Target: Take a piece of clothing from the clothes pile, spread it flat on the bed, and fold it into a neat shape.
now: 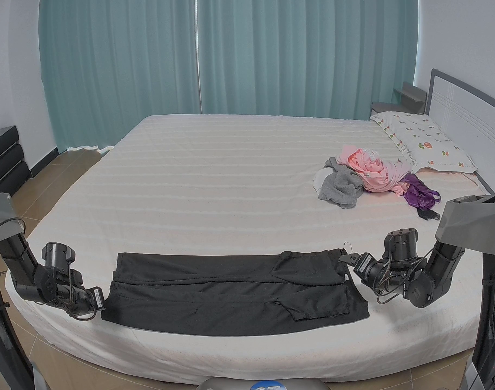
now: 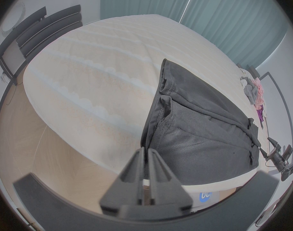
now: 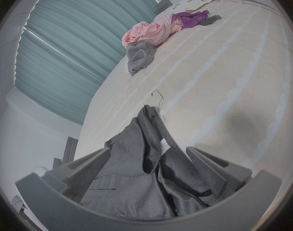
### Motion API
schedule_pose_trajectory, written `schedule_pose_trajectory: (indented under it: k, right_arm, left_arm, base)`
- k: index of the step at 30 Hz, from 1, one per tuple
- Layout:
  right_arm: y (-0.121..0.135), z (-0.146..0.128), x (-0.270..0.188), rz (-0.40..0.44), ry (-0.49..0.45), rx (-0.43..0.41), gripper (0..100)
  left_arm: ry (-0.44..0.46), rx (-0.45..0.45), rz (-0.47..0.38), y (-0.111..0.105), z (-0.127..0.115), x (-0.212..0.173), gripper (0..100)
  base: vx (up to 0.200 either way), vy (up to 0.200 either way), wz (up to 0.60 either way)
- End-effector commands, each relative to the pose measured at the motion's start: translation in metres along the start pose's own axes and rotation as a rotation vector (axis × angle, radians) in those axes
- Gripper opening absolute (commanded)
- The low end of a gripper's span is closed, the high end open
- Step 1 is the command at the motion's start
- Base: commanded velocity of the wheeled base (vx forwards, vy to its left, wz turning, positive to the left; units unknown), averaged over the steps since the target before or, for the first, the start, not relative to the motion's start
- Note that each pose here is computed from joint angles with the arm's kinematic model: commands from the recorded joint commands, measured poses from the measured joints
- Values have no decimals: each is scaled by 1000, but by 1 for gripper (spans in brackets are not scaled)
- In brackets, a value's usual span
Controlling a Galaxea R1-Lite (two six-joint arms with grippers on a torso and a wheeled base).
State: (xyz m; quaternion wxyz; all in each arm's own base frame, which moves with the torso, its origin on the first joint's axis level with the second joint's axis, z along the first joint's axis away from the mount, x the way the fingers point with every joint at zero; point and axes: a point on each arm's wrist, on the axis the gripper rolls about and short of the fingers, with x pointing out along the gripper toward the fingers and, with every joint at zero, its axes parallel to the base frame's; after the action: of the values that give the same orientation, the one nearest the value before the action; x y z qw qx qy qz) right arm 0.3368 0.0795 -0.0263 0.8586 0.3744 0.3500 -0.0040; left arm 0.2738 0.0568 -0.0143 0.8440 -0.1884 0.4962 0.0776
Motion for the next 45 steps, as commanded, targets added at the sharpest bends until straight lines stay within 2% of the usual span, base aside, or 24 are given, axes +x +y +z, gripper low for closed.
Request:
schedule_pose_trajectory:
  k: [1, 5, 10, 12, 21, 27, 45]
  right_arm:
    - [0, 0, 1, 0, 1, 0, 100]
    - [0, 0, 0, 2, 2, 0, 100]
    - [0, 0, 1, 0, 3, 0, 100]
    - [-1, -1, 1, -1, 4, 0, 100]
    - [-1, -2, 2, 6, 18, 1, 100]
    - [-1, -2, 2, 5, 19, 1, 100]
    - [0, -4, 2, 7, 22, -2, 100]
  left_arm:
    - [-14, -6, -8, -1, 3, -2, 100]
    - [-46, -22, -22, -3, 11, -3, 100]
    - [-110, -149, -61, -12, 31, -2, 100]
    - [-125, -171, -81, -20, 37, 1, 100]
    - [-86, -147, -64, -31, 39, 37, 100]
    - [-131, -135, -18, -35, 42, 53, 100]
    - [-151, -122, -8, -50, 36, 63, 100]
  base:
    - [0, 0, 0]
    - [0, 0, 0]
    - [0, 0, 0]
    - [0, 0, 0]
    - [0, 0, 0]
    - [0, 0, 0]
    - [0, 0, 0]
